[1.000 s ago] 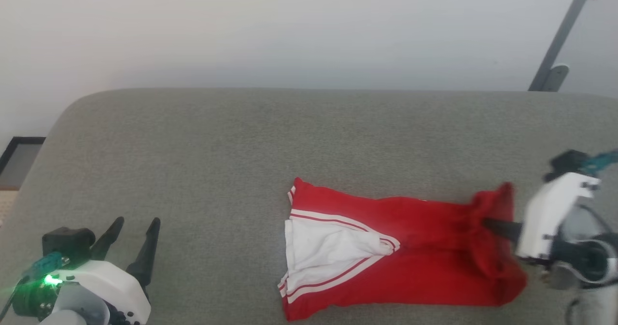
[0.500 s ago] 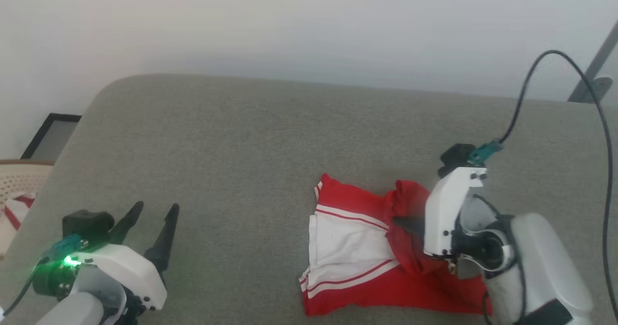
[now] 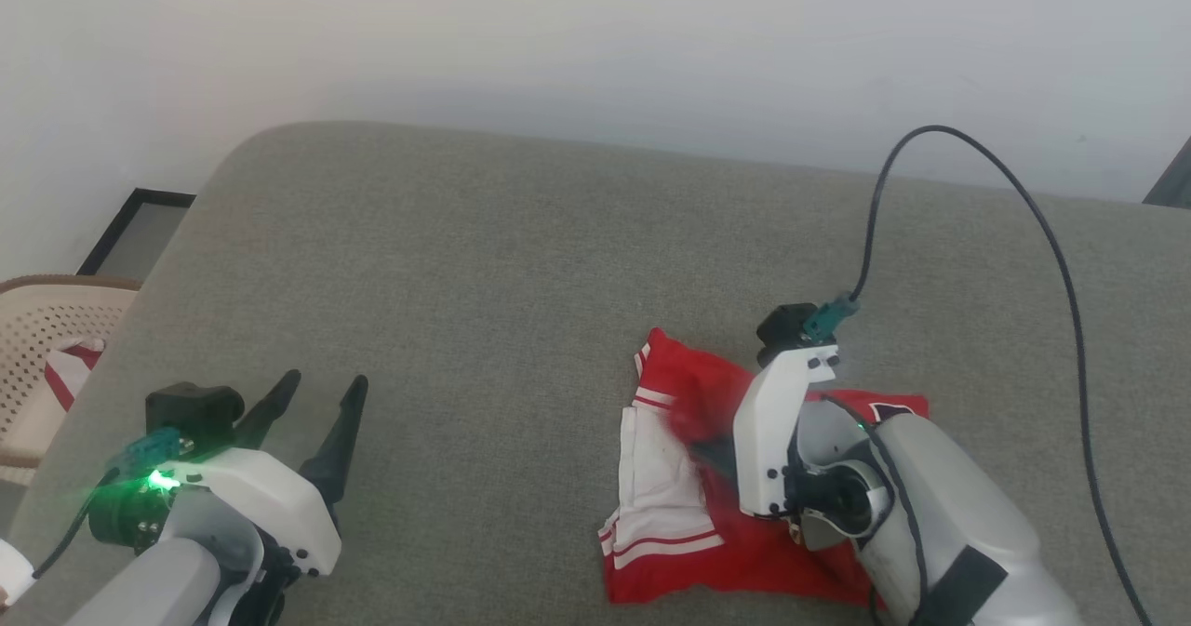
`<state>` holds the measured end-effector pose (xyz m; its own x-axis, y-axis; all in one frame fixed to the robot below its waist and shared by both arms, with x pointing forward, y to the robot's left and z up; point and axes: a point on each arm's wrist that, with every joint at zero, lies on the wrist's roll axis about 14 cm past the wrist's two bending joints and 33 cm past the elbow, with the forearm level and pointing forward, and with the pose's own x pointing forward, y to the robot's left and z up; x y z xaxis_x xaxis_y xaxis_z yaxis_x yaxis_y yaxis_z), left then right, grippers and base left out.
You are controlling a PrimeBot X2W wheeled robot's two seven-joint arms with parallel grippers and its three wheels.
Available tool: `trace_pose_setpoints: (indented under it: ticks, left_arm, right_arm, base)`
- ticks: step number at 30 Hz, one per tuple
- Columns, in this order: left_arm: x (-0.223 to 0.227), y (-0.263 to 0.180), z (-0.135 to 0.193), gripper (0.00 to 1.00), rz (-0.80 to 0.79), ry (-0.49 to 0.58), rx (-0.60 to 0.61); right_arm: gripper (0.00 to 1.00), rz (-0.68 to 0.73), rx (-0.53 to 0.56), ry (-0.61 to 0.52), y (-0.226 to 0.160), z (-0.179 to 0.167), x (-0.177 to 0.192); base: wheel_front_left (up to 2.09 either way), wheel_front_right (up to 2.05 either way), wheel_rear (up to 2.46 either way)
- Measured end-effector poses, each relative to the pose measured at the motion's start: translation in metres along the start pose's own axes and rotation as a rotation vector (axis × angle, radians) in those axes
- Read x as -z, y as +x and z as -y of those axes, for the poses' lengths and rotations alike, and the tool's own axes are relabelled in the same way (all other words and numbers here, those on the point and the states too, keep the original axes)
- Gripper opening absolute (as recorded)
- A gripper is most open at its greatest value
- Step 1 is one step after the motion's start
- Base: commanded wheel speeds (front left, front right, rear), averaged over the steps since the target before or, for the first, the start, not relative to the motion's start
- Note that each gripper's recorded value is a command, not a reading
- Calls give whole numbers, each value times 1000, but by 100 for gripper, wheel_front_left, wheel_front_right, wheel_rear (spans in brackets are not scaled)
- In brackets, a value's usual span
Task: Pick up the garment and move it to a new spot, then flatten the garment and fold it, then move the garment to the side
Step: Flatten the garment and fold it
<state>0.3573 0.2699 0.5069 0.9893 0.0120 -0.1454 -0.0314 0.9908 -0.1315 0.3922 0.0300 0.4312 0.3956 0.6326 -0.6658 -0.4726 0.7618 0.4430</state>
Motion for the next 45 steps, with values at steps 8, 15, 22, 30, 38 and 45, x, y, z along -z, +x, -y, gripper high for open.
trace_pose_setpoints:
  ticks: [8, 15, 22, 30, 38, 45]
  left_arm:
    - [-4, 4, -2, 100, 14, 5, 3]
    - [-4, 5, -1, 100, 14, 14, 14]
    - [-6, 9, 7, 100, 23, 32, 42]
    - [-7, 13, 16, 100, 24, 46, 68]
    - [-6, 13, 17, 100, 24, 42, 72]
    - [-7, 8, 13, 100, 34, 44, 58]
  right_arm:
    - [100, 68, -2, -36, -6, -6, -18]
    - [100, 219, 6, -60, -31, -4, -44]
    - [100, 453, 80, -76, -84, 32, -70]
    - [100, 653, 194, -45, -140, 78, -71]
    - [100, 816, 318, -70, -196, 111, -57]
    - [100, 917, 416, -97, -231, 131, -36]
  base:
    - [0, 0, 0]
    - [0, 0, 0]
    - [0, 0, 0]
    - [0, 0, 0]
    - [0, 0, 0]
    - [0, 0, 0]
